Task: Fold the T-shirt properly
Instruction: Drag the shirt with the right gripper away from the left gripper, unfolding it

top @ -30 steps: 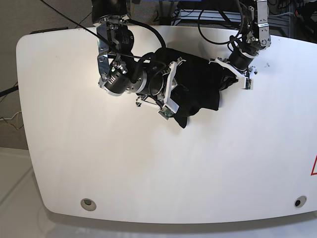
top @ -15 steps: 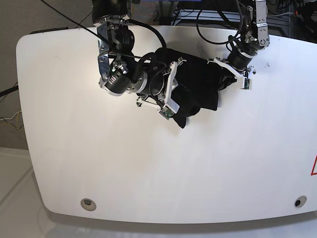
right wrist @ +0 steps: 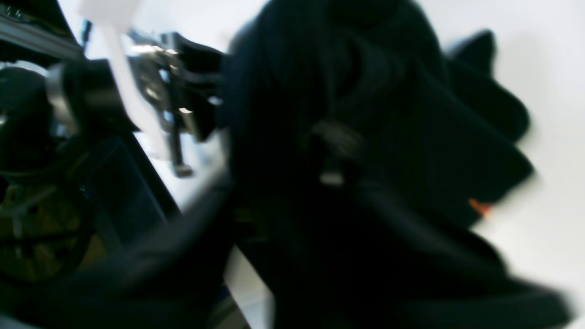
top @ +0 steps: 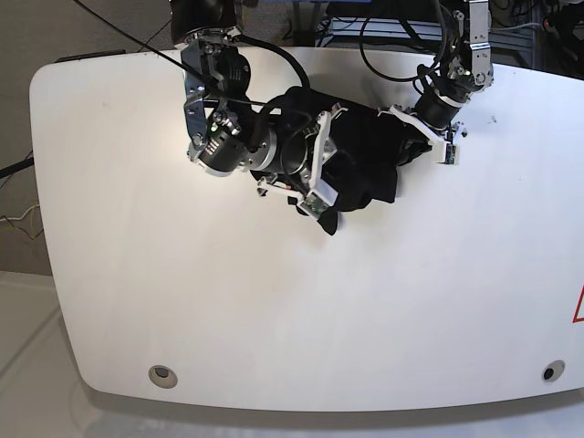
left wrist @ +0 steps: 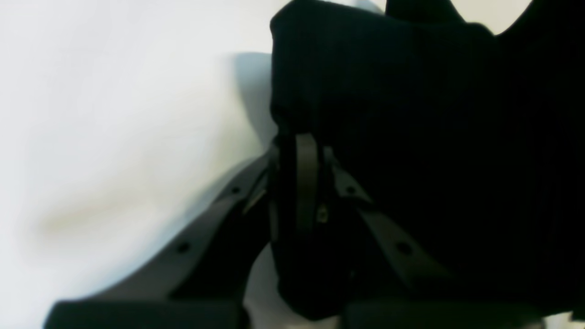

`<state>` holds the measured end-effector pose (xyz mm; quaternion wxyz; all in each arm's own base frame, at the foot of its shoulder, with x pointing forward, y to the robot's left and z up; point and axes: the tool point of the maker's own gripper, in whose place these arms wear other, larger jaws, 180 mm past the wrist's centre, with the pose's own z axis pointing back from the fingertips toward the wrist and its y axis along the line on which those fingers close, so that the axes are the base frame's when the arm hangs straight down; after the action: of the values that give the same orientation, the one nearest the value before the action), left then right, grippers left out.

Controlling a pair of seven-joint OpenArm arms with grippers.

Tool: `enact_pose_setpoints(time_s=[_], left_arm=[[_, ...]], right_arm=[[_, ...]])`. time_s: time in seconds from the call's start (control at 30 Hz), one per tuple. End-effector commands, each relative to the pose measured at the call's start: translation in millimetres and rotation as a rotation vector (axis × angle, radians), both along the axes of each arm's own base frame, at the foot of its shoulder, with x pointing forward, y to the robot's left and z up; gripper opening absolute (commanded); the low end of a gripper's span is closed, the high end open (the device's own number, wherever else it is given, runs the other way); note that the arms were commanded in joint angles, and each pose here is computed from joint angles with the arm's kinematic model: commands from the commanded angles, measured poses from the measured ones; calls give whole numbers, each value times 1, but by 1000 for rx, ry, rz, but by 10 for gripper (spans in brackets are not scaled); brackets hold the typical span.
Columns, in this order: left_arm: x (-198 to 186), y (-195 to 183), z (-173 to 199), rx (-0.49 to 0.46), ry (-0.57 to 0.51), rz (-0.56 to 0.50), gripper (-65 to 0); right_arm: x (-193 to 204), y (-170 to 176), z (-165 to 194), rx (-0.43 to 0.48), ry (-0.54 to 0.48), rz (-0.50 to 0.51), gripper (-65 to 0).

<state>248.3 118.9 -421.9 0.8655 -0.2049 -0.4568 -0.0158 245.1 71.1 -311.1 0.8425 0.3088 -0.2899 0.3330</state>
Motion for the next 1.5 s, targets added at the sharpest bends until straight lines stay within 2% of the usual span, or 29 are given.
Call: enact_pose_setpoints(time_s=[0.0,0.1,0.17,0.47,0.63,0.87,1.03,1.23,1.47], left_arm=[[-11,-3,-11,35,59,-37,-642],[-11,-3,-11,35,59,-37,-642],[-11,-3,-11,35,59,-37,-642],[-11,-3,-11,35,59,-37,-642],[-10,-2,-11,39,58,-39,-642],[2,-1,-7,40,37,-34,-641],[4,1,-14,37,54,-31,-641],[5,3,-22,36,76,-24,-641],[1,4,-30,33,97,-20,-641]], right_arm=[[3,16,19,56,-53,34,-367],[4,20,23,52,-71,58,-254],[0,26,24,51,-77,84,-227],[-10,48,34,19,-145,222,-222],[-14,55,33,8,-152,260,-220],[-10,60,27,-8,-138,281,-224],[-6,65,34,-12,-167,299,-225],[4,69,44,-3,-195,286,-225],[25,76,47,-62,-235,248,-225]])
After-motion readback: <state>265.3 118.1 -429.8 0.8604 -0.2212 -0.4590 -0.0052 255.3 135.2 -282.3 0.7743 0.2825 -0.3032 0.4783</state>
